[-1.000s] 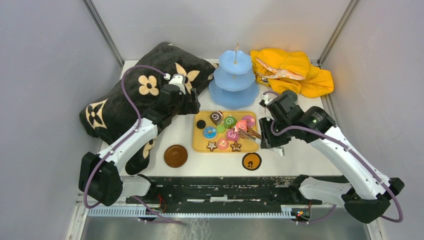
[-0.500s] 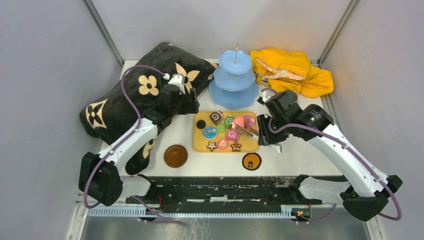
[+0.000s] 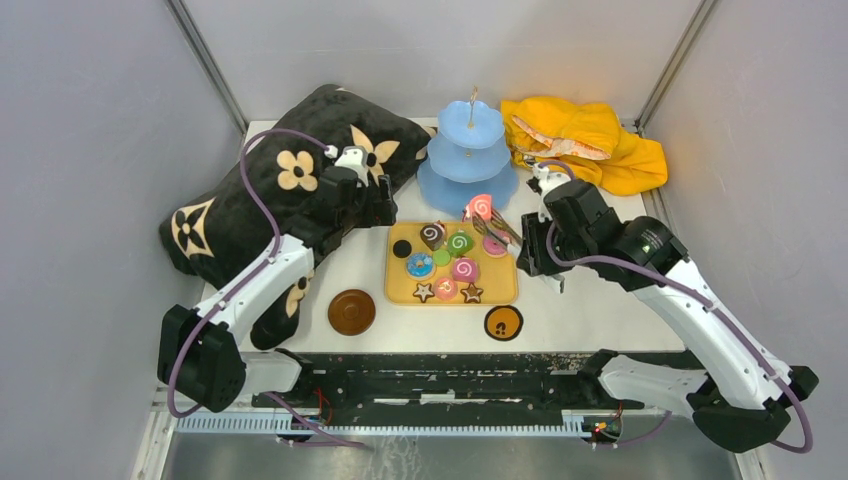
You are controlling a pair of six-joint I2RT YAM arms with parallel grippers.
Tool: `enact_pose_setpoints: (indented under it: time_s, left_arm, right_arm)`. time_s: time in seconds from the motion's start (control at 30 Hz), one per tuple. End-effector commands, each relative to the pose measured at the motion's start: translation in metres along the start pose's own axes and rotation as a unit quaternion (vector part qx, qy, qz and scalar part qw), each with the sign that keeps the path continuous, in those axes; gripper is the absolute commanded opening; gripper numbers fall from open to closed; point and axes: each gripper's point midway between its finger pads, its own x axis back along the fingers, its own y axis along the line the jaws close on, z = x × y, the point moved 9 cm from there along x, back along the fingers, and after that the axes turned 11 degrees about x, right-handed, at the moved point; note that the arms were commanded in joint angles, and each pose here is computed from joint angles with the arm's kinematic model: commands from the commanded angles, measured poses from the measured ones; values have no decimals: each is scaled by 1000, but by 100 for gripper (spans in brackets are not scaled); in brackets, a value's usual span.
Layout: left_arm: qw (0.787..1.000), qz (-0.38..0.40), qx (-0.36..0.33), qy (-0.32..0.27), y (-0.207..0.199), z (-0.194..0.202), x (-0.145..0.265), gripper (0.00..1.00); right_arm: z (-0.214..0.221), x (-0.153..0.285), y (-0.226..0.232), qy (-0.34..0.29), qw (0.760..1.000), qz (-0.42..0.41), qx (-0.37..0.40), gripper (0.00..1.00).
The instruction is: Serve the afternoon tea
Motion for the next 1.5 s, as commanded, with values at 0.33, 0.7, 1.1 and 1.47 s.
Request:
enact_pose_setpoints:
  time_s: [0.33,0.7,1.1,1.47]
  left_arm:
    - [999,37,28,-22,-9,-23,13,99]
    - [999,31,24,-24,-5,-20,16,99]
    - [999,20,21,-28,-3,-21,15,99]
    - [999,17,19,-28,-2,-22,15,99]
  right_arm:
    - [-79,32,-24,-185,977,103,-17,1]
    - [-134,0,-67,-186,976,115,-20,1]
    - [-169,-41,-86,-176,979,104,-16,1]
    - [-184,-52,-90,-173,980,93,-13,1]
